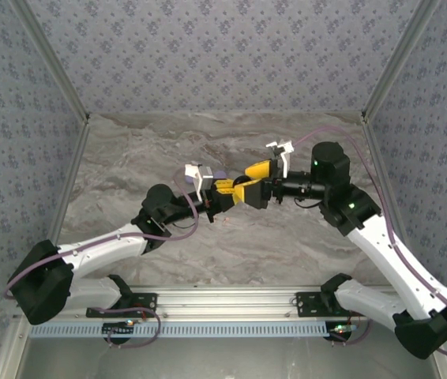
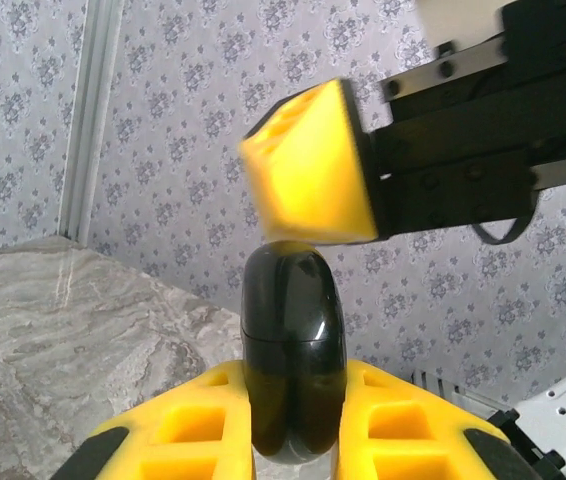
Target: Insert the wireless bluetooth earbuds into the charging case
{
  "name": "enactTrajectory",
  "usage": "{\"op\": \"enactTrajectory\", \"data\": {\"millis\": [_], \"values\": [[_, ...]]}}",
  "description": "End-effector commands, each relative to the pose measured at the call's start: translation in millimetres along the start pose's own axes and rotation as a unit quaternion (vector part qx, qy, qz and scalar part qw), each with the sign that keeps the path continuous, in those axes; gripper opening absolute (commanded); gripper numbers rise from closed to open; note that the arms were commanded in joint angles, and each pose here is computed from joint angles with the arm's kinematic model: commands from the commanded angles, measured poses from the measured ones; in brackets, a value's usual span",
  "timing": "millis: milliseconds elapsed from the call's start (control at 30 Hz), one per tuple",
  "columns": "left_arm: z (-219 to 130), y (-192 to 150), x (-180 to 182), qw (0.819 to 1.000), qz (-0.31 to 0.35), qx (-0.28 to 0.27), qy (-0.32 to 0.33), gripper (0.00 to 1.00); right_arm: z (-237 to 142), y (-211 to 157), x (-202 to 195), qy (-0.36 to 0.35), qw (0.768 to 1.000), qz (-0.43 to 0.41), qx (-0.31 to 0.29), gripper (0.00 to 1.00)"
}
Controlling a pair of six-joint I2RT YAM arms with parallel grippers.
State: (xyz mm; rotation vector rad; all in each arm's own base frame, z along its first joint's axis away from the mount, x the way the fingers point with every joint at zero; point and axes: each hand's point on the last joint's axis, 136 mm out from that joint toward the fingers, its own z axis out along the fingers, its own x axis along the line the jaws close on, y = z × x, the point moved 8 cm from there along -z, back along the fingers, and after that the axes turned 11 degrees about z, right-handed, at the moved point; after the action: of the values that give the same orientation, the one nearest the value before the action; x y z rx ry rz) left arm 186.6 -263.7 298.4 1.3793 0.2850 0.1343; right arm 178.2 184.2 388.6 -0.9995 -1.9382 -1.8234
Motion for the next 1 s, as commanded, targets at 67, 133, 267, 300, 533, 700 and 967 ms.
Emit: {"op": "enactTrajectory", "data": {"millis": [67, 133, 267, 300, 533, 700, 967], "values": [[5, 16, 0, 1.0, 0.009, -0.02, -0.001, 0.0, -5, -7, -13, -0.084, 0.996, -0.004, 0.003, 1.0], [5, 15, 0, 1.0, 0.008, -0.017, 0.002, 0.0, -13, -6, -23, -0.165, 0.986, 0.001, -0.011, 1.0], [6, 10, 6, 1.0, 0.005, 0.004, 0.03, 0.0, -45, -10, -47, -0.348, 0.935, 0.021, -0.057, 1.0], [6, 8, 9, 0.999, 0.002, 0.012, 0.042, 0.0, -52, -14, -50, -0.374, 0.925, 0.024, -0.063, 1.0], [17, -23, 45, 0.987, -0.058, 0.088, 0.118, 0.0, -103, -51, -64, -0.445, 0.881, 0.1, -0.128, 1.0], [34, -63, 76, 0.963, -0.115, 0.172, 0.17, 0.0, -111, -73, -68, -0.451, 0.875, 0.131, -0.118, 1.0], [75, -126, 119, 0.921, -0.161, 0.277, 0.222, 0.0, -114, -90, -74, -0.462, 0.868, 0.152, -0.101, 1.0]]}}
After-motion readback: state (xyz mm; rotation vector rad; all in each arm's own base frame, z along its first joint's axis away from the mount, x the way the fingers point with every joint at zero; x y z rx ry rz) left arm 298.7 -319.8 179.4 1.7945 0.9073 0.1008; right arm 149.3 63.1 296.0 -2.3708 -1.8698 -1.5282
